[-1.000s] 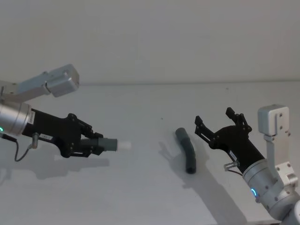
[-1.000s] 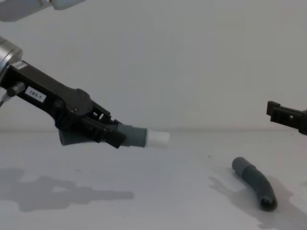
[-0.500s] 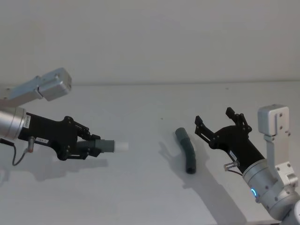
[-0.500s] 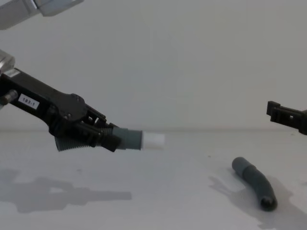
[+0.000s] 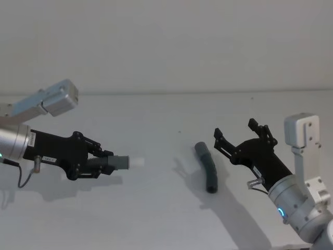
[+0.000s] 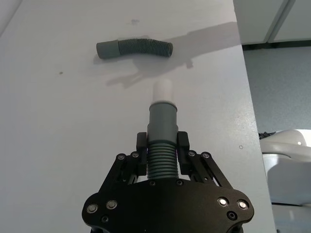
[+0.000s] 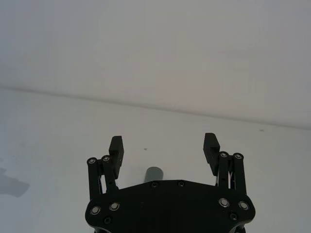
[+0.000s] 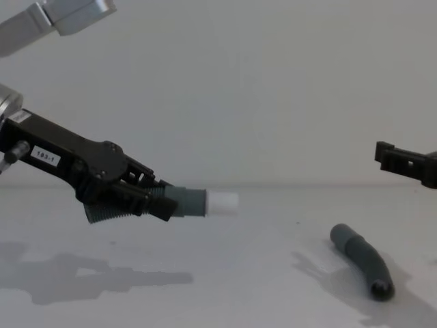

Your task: Use both hands to pick up one end of the pipe from the table, align the ends, and insert them.

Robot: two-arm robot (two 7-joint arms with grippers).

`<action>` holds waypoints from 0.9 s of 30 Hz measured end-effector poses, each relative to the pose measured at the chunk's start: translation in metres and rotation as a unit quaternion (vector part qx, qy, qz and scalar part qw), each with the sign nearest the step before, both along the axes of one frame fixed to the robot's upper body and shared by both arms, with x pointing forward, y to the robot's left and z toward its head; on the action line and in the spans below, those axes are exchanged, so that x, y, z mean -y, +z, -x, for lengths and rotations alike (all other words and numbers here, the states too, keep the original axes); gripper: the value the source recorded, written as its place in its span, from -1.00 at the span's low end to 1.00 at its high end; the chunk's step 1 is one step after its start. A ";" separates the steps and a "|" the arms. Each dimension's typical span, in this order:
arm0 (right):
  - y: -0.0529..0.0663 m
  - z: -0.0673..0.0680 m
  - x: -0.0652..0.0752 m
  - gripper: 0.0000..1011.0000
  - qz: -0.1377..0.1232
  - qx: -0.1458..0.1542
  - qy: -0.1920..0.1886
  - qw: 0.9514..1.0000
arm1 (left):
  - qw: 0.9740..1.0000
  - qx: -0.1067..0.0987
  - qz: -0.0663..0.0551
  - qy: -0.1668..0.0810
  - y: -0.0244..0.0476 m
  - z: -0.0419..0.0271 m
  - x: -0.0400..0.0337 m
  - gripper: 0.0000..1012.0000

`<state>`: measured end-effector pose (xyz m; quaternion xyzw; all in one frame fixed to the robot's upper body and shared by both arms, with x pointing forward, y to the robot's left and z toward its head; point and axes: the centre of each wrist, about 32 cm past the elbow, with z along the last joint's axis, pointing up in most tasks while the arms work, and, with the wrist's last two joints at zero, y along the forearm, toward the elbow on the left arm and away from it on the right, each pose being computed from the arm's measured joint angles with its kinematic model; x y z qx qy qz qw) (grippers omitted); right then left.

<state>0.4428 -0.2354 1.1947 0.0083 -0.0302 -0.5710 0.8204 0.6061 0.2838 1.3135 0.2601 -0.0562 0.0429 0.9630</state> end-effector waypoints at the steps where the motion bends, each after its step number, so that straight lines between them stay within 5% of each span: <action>1: 0.002 0.000 -0.001 0.98 0.000 -0.005 0.003 1.000 | 1.000 0.000 0.001 0.000 -0.0006 0.0000 -0.0001 -0.35; 15: 0.026 0.004 -0.012 0.98 0.021 -0.072 0.016 0.997 | 1.000 0.002 0.007 0.002 -0.0044 0.0004 -0.0003 -0.35; 27: 0.030 0.003 -0.025 0.98 0.080 -0.132 0.009 0.988 | 1.000 0.002 0.008 0.002 -0.0053 0.0004 -0.0002 -0.35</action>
